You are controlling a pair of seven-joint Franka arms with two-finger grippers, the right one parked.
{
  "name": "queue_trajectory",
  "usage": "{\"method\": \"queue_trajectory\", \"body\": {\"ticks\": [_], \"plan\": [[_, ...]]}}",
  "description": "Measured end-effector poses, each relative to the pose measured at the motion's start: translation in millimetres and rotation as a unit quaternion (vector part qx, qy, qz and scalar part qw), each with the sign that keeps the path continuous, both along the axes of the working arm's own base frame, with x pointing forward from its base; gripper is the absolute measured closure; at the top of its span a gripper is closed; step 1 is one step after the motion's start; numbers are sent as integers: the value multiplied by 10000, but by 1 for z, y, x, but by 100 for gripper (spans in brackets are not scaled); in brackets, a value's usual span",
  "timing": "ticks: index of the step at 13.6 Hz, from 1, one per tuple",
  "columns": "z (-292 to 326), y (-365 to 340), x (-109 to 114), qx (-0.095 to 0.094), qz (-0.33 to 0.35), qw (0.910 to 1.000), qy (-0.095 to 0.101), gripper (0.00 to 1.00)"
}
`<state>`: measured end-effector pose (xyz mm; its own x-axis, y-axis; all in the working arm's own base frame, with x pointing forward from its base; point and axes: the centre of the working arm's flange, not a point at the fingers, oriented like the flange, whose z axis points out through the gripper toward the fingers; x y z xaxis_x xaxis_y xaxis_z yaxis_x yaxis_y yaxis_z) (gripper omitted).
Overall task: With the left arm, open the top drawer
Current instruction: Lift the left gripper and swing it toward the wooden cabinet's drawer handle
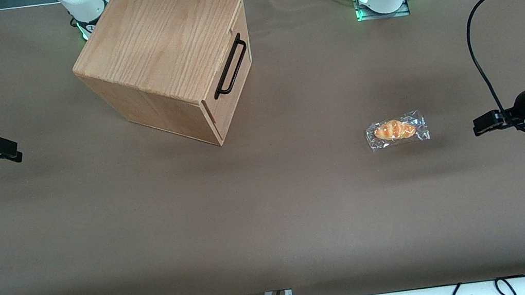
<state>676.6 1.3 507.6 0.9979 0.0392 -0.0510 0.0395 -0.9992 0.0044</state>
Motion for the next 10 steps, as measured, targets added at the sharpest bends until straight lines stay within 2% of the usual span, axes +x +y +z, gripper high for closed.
{"method": "queue_trajectory", "body": {"ticks": [5,10], "plan": [[0,-10,0,-26,-80,10000,2,0],[-1,-67,-3,-182,-496,9986,15,0]]}}
